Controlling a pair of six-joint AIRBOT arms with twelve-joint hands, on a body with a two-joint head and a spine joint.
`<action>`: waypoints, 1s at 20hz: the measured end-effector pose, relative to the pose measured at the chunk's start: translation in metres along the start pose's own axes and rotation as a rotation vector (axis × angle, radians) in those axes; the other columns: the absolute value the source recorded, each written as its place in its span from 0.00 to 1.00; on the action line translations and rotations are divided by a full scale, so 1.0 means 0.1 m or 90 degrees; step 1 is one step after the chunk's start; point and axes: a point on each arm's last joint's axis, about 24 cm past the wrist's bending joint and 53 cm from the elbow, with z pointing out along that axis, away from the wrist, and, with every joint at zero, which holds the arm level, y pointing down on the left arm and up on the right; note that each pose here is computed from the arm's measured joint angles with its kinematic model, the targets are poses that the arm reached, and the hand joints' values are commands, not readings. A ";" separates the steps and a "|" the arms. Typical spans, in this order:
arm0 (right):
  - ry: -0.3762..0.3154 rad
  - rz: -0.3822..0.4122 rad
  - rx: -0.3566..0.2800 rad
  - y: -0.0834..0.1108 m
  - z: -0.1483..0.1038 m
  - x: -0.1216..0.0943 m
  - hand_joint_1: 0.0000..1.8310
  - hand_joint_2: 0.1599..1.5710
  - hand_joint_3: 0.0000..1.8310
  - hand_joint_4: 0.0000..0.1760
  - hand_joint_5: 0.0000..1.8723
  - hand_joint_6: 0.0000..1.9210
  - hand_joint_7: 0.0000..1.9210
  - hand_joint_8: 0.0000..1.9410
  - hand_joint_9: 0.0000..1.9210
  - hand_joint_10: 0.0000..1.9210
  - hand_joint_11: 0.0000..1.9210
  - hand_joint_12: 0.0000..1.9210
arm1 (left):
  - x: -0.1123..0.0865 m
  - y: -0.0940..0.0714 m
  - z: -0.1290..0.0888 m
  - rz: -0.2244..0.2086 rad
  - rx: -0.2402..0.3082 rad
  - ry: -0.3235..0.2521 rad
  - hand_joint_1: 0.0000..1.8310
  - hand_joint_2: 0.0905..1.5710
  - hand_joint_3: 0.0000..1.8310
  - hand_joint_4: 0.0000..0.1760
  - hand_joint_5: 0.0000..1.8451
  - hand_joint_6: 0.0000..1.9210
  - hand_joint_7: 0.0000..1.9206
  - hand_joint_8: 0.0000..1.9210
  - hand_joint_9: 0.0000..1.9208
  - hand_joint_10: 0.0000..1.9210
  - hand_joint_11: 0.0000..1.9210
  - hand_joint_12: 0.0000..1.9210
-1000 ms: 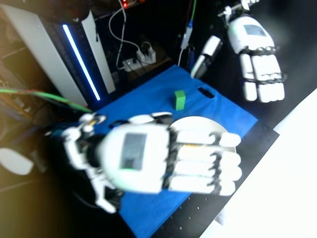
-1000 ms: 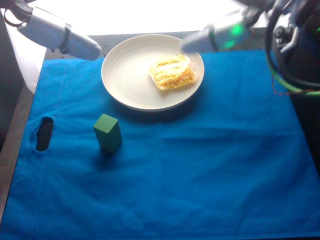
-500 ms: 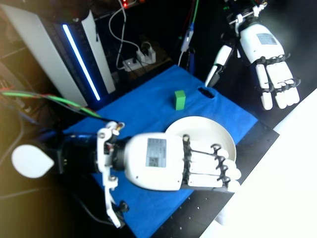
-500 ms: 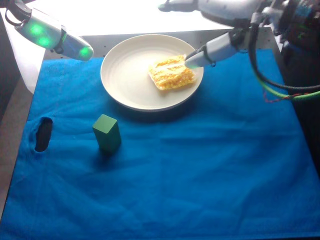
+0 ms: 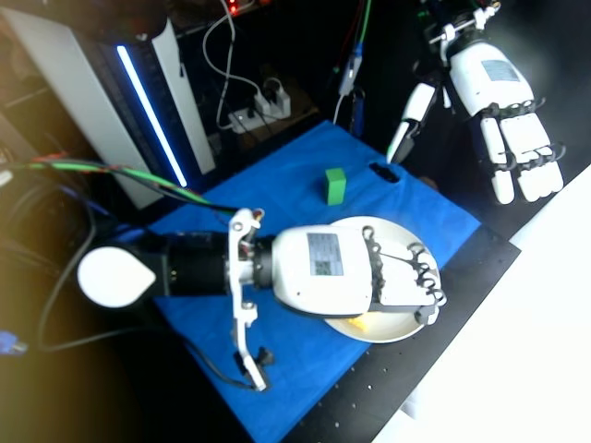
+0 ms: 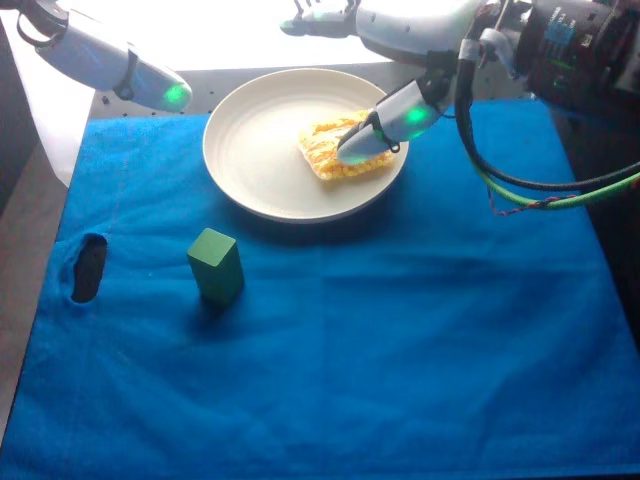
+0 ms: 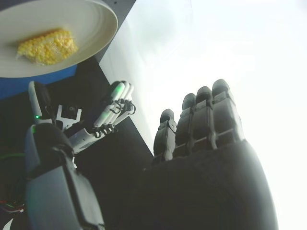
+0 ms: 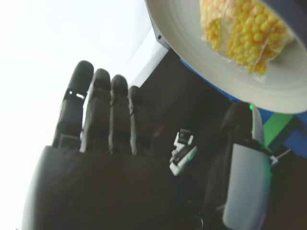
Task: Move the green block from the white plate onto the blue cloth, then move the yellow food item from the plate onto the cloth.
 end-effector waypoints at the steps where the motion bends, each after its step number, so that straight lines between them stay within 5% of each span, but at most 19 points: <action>1: 0.010 -0.006 0.002 0.02 0.03 0.06 0.31 0.37 0.00 0.00 0.11 0.00 0.19 0.00 0.21 0.00 0.00 0.65 | -0.01 -0.01 0.00 -0.001 0.001 -0.001 0.32 0.46 0.00 0.98 0.00 0.00 0.03 0.01 0.02 0.00 0.00 0.00; 9: 0.016 -0.005 0.015 -0.03 0.08 0.11 0.28 0.36 0.00 0.10 0.11 0.00 0.20 0.00 0.22 0.01 0.02 0.60 | -0.04 -0.04 0.01 -0.001 0.005 -0.006 0.35 0.45 0.00 1.00 0.00 0.00 0.03 0.00 0.02 0.00 0.00 0.00; 12: 0.023 -0.002 0.019 -0.03 0.10 0.19 0.27 0.37 0.00 0.00 0.13 0.00 0.21 0.00 0.23 0.00 0.03 0.64 | -0.04 -0.04 0.01 -0.001 0.005 -0.006 0.35 0.47 0.00 1.00 0.00 0.00 0.03 0.00 0.02 0.00 0.00 0.00; 18: 0.041 -0.004 0.040 -0.15 0.10 0.36 0.29 0.44 0.00 0.00 0.15 0.00 0.21 0.00 0.23 0.00 0.02 0.62 | -0.02 -0.09 0.03 0.000 0.011 -0.004 0.35 0.44 0.00 0.93 0.00 0.00 0.03 0.00 0.02 0.00 0.00 0.00; 20: 0.046 -0.003 0.043 -0.16 0.10 0.40 0.29 0.45 0.00 0.00 0.15 0.00 0.21 0.00 0.24 0.00 0.04 0.61 | -0.01 -0.10 0.04 0.000 0.013 -0.003 0.35 0.44 0.00 0.98 0.00 0.00 0.03 0.00 0.02 0.00 0.00 0.00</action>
